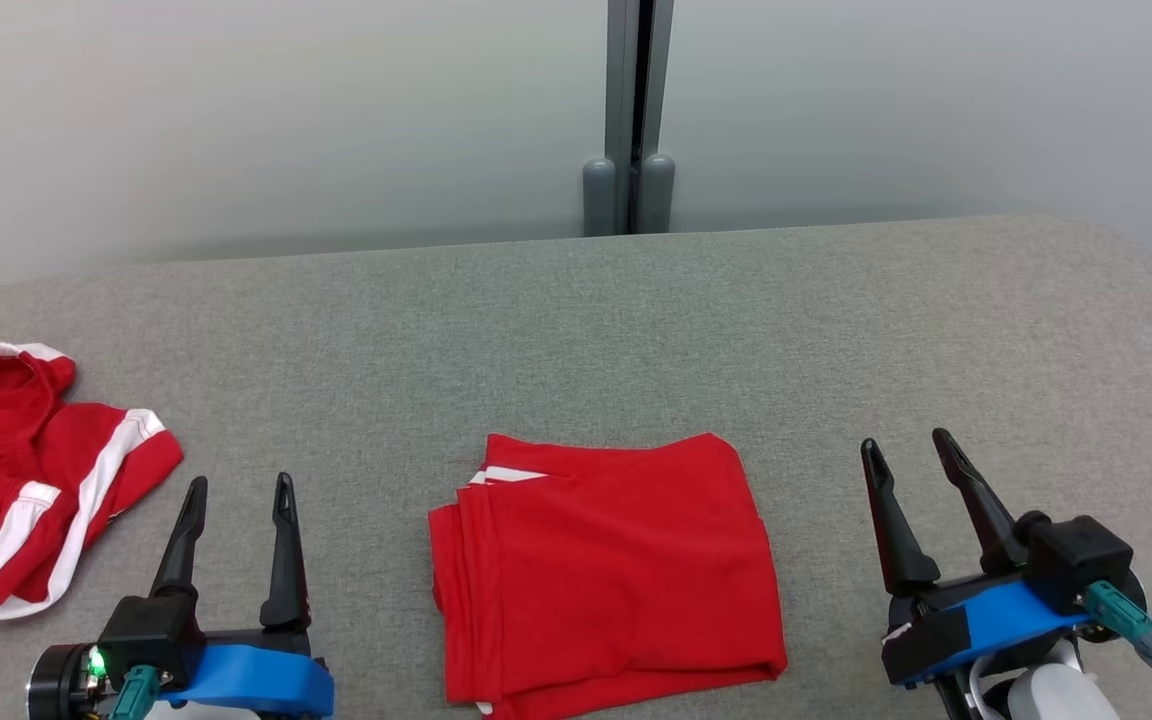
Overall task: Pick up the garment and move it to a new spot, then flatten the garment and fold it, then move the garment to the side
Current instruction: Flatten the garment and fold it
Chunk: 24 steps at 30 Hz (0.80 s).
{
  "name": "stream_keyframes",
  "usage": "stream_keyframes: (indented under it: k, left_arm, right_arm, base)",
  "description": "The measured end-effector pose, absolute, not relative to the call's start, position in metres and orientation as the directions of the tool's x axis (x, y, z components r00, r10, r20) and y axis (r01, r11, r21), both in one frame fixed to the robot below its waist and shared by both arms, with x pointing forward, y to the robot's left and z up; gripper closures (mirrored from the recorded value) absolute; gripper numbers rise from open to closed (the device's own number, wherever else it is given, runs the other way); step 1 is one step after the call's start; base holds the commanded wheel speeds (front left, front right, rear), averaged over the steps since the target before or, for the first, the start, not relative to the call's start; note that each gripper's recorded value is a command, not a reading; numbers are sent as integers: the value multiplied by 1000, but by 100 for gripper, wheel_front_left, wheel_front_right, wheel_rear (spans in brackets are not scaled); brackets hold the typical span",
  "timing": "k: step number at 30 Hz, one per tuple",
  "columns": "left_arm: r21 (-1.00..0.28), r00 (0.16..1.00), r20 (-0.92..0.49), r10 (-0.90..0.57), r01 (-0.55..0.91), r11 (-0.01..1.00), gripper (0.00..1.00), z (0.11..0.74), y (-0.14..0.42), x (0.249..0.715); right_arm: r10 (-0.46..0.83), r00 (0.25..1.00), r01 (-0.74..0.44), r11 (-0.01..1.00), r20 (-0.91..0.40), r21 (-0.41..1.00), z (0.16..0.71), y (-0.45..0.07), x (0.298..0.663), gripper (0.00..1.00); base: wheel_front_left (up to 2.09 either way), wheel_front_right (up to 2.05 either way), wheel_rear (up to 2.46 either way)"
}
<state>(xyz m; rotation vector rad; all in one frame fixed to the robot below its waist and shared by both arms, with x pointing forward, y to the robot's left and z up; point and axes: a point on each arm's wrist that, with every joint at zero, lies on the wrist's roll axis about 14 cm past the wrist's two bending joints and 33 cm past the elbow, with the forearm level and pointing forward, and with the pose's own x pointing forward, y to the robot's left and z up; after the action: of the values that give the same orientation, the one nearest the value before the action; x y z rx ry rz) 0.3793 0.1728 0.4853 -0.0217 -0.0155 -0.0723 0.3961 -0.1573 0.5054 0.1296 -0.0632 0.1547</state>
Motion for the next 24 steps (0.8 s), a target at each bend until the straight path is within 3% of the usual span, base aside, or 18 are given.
stream_keyframes:
  k: [9, 24]
  left_arm:
    - [-13, 997, 14, -82, 82, 997, 0, 485, 172, 373]
    - [-9, 999, 3, -53, 53, 999, 0, 482, 183, 364]
  right_arm:
    - [84, 994, -93, 988, 77, 125, 505, -175, 377, 0]
    - [87, 995, -94, 987, 56, 131, 497, -169, 373, 0]
  base:
    - [0, 0, 0]
    - [0, 0, 0]
